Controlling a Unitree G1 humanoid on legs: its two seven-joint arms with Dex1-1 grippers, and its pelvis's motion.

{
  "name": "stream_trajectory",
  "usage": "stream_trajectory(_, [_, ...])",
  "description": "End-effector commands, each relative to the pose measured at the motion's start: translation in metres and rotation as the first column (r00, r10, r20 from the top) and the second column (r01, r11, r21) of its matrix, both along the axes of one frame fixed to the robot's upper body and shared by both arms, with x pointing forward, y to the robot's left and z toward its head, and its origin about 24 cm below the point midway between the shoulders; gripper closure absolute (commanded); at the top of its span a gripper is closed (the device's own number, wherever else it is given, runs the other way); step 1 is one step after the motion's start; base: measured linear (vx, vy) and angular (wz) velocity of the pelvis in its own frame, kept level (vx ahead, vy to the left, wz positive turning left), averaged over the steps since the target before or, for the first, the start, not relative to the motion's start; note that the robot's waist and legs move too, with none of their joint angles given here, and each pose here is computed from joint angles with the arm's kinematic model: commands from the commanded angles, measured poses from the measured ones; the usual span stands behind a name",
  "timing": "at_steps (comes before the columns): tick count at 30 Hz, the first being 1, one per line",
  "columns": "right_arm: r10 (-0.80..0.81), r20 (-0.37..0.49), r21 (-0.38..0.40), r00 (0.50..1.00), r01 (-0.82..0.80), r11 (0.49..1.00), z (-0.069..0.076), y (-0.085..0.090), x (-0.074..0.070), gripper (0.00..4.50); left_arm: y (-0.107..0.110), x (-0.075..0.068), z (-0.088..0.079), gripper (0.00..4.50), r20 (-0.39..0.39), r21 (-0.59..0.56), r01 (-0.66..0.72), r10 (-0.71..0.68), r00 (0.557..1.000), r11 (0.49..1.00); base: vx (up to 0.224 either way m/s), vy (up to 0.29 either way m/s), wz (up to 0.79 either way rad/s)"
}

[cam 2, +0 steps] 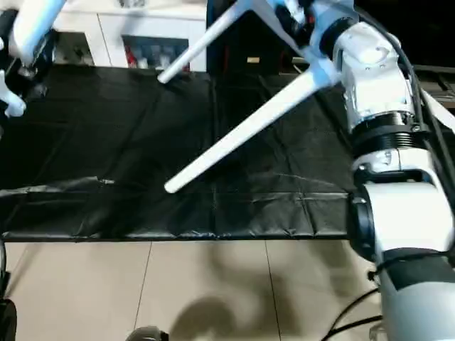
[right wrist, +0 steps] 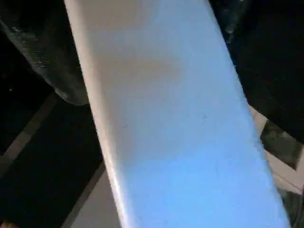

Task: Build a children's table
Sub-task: Flip table

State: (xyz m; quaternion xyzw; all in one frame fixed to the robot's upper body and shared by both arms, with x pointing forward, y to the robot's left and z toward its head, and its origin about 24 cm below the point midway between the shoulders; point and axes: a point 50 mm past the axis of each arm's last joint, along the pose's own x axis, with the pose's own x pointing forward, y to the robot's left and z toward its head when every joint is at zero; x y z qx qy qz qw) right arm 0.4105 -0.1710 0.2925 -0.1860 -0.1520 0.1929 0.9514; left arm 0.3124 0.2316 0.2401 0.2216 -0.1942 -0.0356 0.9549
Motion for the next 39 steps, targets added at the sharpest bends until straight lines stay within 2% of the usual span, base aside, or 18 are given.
stream_trajectory(1, [0.096,0.066,0.027,0.993,-0.098,0.995,0.016,0.016,-0.004,1.29,-0.015,0.015,-0.039,2.53,-0.202,-0.081,0.066,-0.081,0.976,0.995,0.000,0.000,0.00])
stream_trajectory(5, [0.107,0.092,0.051,0.990,-0.112,0.992,0.020,0.015,-0.005,1.04,-0.017,0.016,-0.041,2.56,-0.211,-0.083,0.062,-0.079,0.974,0.995,0.000,0.000,0.00])
stream_trajectory(10, [0.172,0.199,0.057,0.965,-0.187,0.981,0.030,0.019,-0.013,0.55,-0.019,0.017,-0.040,2.61,-0.218,-0.079,0.064,-0.080,0.973,0.995,0.000,0.000,0.00])
stream_trajectory(16, [0.221,0.267,0.052,0.938,-0.243,0.969,0.035,0.022,-0.018,0.08,-0.019,0.018,-0.040,2.74,-0.221,-0.076,0.061,-0.077,0.972,0.995,0.000,0.000,0.00])
stream_trajectory(20, [0.287,0.375,0.062,0.881,-0.333,0.941,0.045,0.028,-0.029,0.00,-0.018,0.019,-0.040,2.84,-0.223,-0.061,0.065,-0.077,0.972,0.996,0.000,0.000,0.00])
stream_trajectory(21, [0.289,0.379,0.064,0.879,-0.336,0.940,0.045,0.028,-0.030,0.00,-0.018,0.019,-0.040,2.86,-0.223,-0.060,0.065,-0.077,0.972,0.996,0.000,0.000,0.00])
stream_trajectory(23, [0.365,0.418,0.100,0.832,-0.441,0.892,0.049,0.032,-0.039,0.00,-0.017,0.019,-0.041,2.89,-0.227,-0.051,0.065,-0.075,0.971,0.997,0.000,0.000,0.00])
stream_trajectory(25, [0.430,0.370,0.133,0.823,-0.505,0.852,0.037,0.036,-0.042,0.00,-0.016,0.019,-0.043,2.91,-0.233,-0.044,0.064,-0.072,0.970,0.997,0.000,0.000,0.00])
stream_trajectory(28, [0.410,0.262,0.216,0.874,-0.467,0.857,0.006,0.036,-0.036,0.00,-0.014,0.018,-0.047,2.92,-0.242,-0.036,0.060,-0.067,0.968,0.998,0.000,0.000,0.00])
stream_trajectory(31, [0.389,0.207,0.253,0.898,-0.433,0.865,-0.012,0.034,-0.033,0.00,-0.013,0.018,-0.050,2.92,-0.247,-0.031,0.058,-0.064,0.967,0.998,0.000,0.000,0.00])
stream_trajectory(32, [0.354,0.135,0.275,0.926,-0.378,0.884,-0.036,0.030,-0.030,0.00,-0.011,0.018,-0.051,2.93,-0.251,-0.026,0.056,-0.061,0.966,0.998,0.000,0.000,0.00])
stream_trajectory(34, [0.281,0.044,0.312,0.959,-0.281,0.908,-0.061,0.020,-0.028,0.00,-0.008,0.017,-0.052,2.93,-0.253,-0.017,0.052,-0.054,0.966,0.999,0.000,0.000,0.00])
stream_trajectory(39, [0.185,-0.090,0.392,0.979,-0.136,0.910,-0.093,-0.001,-0.029,0.00,-0.005,0.016,-0.053,2.94,-0.253,-0.006,0.046,-0.046,0.966,0.999,0.000,0.000,0.00])
